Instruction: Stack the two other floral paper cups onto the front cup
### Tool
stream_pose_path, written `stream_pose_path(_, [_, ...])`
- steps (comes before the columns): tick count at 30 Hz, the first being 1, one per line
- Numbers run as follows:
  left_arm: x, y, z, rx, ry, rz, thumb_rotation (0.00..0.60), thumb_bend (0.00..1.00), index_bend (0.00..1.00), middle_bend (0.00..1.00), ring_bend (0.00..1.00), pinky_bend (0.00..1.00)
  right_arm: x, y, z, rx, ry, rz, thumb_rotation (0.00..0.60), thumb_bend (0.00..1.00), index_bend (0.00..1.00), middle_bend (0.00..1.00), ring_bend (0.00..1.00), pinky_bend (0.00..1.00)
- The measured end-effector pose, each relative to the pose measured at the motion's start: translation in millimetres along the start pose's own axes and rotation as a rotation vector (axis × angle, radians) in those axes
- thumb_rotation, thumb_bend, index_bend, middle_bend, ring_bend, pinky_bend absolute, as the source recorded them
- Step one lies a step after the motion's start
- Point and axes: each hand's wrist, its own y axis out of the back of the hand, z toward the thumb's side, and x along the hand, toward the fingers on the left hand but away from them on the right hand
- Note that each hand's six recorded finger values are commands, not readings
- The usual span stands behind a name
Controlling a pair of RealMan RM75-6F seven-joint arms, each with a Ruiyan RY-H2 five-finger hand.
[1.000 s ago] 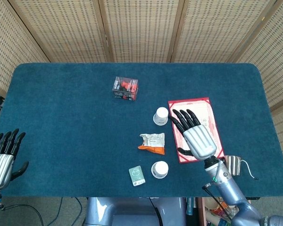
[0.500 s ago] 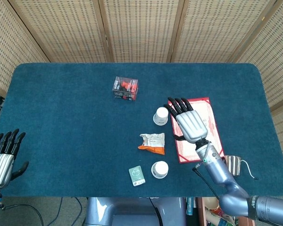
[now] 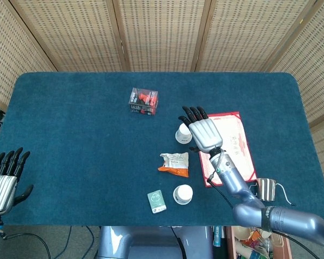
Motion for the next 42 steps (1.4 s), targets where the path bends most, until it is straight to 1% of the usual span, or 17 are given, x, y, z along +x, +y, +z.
stream_pose_path(7, [-0.6,2.5,0.6,-0.002,-0.005,0.011,0.6,0.31,0.0,0.0,0.0,0.0,-16.3,-12.1,-3.5,0.013,-0.034,0.025,0.6,0.07,0.21,0.0,0.0,0.0])
stream_pose_path(14, [-1.7,2.3,0.9,-0.005,-0.007,0.013,0.6,0.31,0.0,0.0,0.0,0.0,-27.3,-18.4,-6.4,0.026,-0.061,0.037,0.6,0.07,0.21,0.0,0.0,0.0])
stream_pose_path(24, [-2.1,1.6,2.3,-0.004,-0.011,0.009,0.6,0.31,0.0,0.0,0.0,0.0,-36.8,-29.6,-20.6,0.067,-0.107,0.056,0.6,0.07,0.26,0.0,0.0,0.0])
stream_pose_path(42, [-1.1,-2.8,5.9,0.008,-0.019,-0.008,0.6,0.31,0.0,0.0,0.0,0.0,-48.9,-47.2,-23.0,0.084,-0.112,0.087,0.6,0.07,0.29,0.0,0.0,0.0])
